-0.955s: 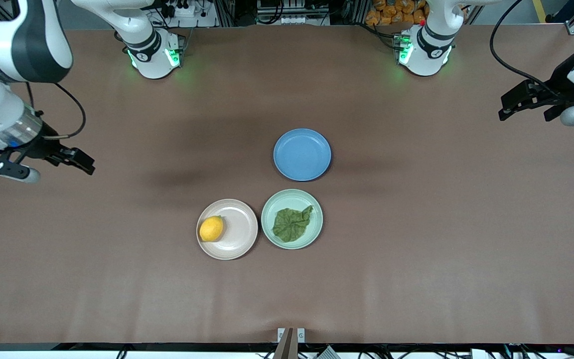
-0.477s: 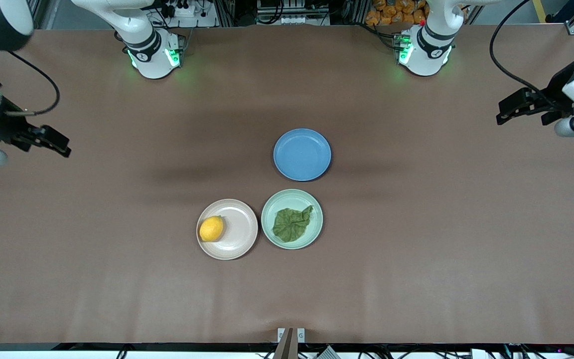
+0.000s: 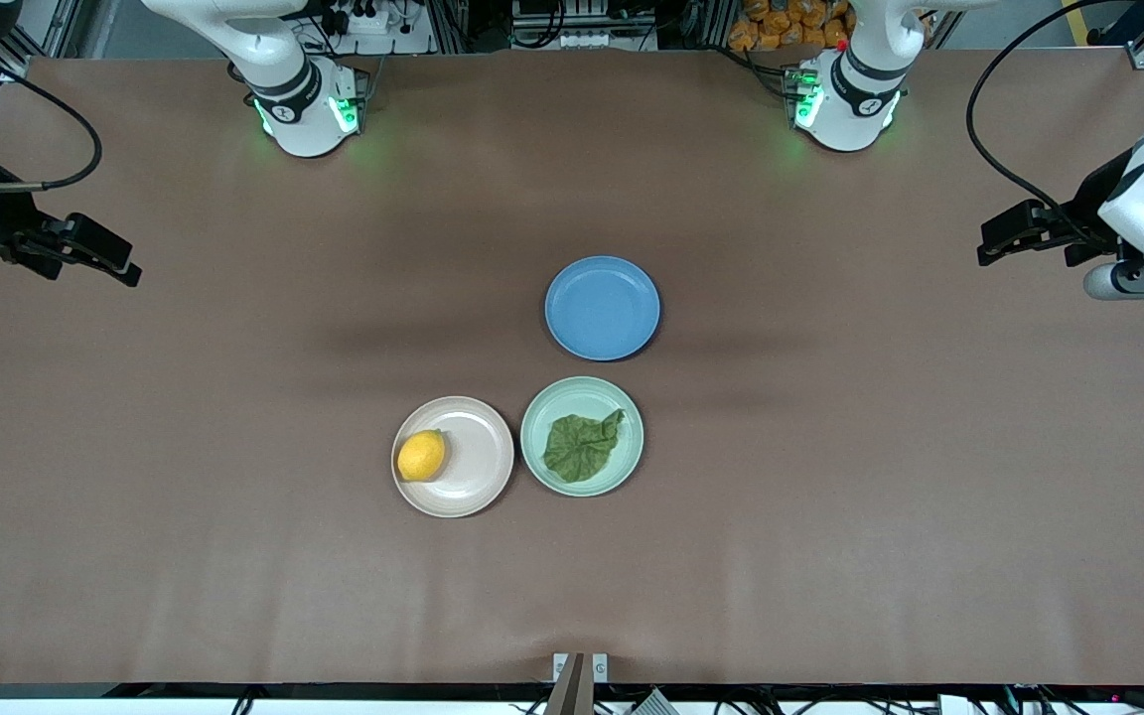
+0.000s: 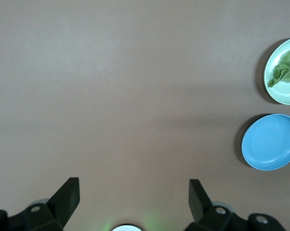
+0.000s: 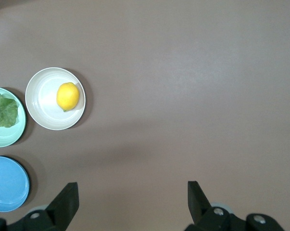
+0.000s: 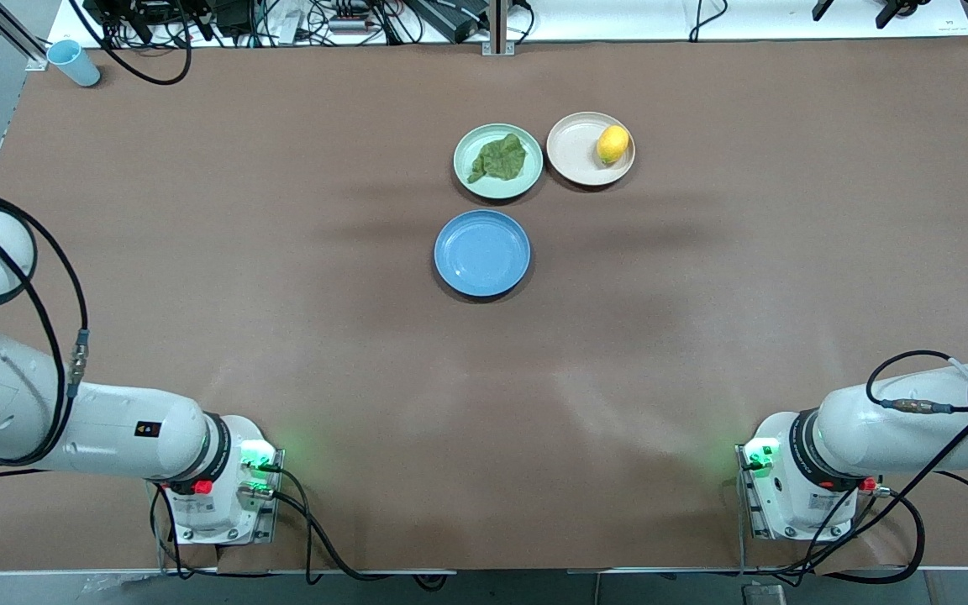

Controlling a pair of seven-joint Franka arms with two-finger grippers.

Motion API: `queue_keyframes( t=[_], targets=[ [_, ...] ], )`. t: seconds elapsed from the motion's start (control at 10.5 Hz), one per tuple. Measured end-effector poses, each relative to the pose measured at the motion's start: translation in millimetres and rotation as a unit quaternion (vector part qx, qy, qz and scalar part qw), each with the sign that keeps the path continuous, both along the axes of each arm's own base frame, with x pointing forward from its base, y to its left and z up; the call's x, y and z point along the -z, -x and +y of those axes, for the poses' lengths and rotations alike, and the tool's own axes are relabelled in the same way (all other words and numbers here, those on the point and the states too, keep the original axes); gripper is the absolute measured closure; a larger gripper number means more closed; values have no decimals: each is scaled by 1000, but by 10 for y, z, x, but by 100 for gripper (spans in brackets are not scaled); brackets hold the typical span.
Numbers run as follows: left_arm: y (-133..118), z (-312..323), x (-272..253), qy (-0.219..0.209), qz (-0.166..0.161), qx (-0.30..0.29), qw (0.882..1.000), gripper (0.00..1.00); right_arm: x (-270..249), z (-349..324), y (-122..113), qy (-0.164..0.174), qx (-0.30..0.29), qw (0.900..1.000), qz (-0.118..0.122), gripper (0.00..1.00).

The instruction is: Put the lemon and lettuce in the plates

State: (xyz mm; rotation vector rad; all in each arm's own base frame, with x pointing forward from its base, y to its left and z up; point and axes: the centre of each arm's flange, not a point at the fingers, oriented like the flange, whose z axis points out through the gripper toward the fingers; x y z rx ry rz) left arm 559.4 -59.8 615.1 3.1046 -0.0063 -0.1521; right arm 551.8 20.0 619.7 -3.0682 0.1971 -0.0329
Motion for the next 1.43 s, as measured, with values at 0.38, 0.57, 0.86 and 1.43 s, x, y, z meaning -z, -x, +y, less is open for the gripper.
queue_keyframes(
  t=[0.38,0.57,0.86,1.43],
  targets=[
    [-33,0,53,0,3,0,1000,0,19,-67,-11,31,-10,999,1,0],
    [-46,2,80,-1,5,-1,1000,0,-5,-88,-13,38,-16,999,-2,0],
    [-54,4,90,-1,6,-1,1000,0,-22,-125,-13,41,-18,999,-3,0],
    [-51,-26,90,-1,6,2,1000,0,-21,-137,-12,42,-35,999,-3,0]
  ],
)
